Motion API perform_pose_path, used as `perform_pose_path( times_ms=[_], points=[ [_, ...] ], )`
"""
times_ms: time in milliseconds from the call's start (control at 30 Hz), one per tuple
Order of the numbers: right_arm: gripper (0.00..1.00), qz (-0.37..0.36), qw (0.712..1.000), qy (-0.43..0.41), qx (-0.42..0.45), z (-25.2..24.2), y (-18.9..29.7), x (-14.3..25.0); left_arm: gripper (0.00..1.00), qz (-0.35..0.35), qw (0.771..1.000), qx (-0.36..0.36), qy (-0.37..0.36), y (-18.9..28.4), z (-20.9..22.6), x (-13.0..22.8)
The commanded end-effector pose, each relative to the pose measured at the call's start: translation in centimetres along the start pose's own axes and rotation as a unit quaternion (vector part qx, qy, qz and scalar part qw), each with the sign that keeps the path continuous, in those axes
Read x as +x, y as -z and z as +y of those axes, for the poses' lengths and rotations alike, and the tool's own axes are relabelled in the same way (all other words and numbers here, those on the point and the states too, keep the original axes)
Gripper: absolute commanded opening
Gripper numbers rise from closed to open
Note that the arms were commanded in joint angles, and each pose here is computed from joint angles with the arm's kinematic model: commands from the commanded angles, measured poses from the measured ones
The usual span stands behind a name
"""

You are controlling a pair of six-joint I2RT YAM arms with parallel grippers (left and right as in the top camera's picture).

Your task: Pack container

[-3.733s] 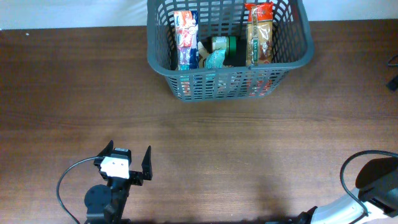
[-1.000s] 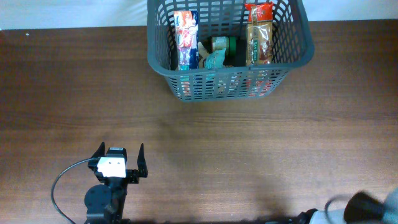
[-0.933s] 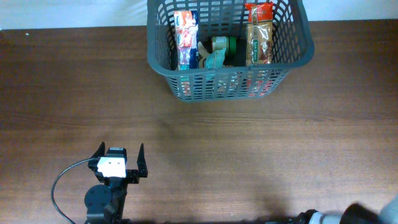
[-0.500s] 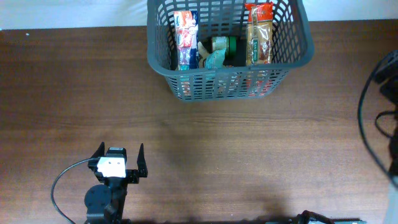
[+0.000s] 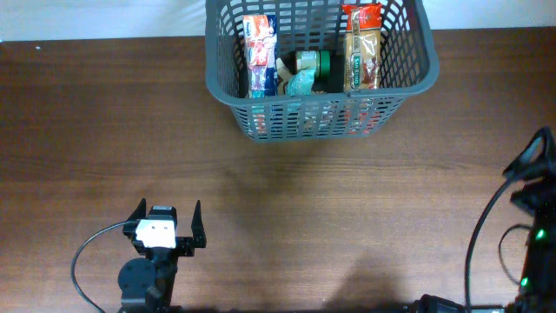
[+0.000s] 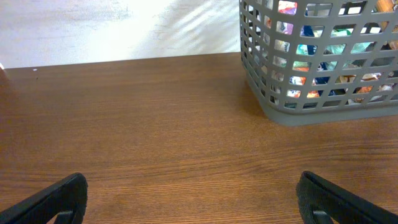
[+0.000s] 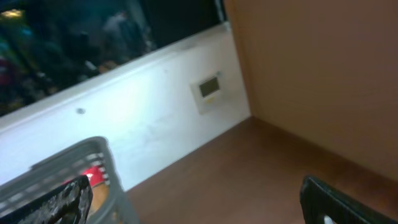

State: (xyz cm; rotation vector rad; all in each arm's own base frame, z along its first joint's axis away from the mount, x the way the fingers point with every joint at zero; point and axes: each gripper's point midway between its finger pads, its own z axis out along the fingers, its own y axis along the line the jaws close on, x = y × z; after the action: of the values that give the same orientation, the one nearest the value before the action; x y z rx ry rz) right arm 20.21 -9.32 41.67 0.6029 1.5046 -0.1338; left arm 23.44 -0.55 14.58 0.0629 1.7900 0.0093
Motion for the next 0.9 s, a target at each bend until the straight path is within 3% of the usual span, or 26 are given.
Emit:
perform_pose_path(
  times_ms=[0,233,867],
  points=[
    [0.99,-0.008,0.999,0.006,-0.038,0.9,0.9,1.4,0.99,0.000,1.000,-0.006,-0.007,-0.1,0.2,0.3],
    [0.99,-0.027,0.995,0.001,-0.093,2.0,0.9,4.8,0.99,0.000,1.000,-0.006,-0.007,-0.1,0.2,0.3],
    [0.99,-0.002,0.991,0.041,-0.131,1.5,-1.0,14.3,0.99,0.000,1.000,-0.006,-0.007,-0.1,0.2,0.3]
  ],
)
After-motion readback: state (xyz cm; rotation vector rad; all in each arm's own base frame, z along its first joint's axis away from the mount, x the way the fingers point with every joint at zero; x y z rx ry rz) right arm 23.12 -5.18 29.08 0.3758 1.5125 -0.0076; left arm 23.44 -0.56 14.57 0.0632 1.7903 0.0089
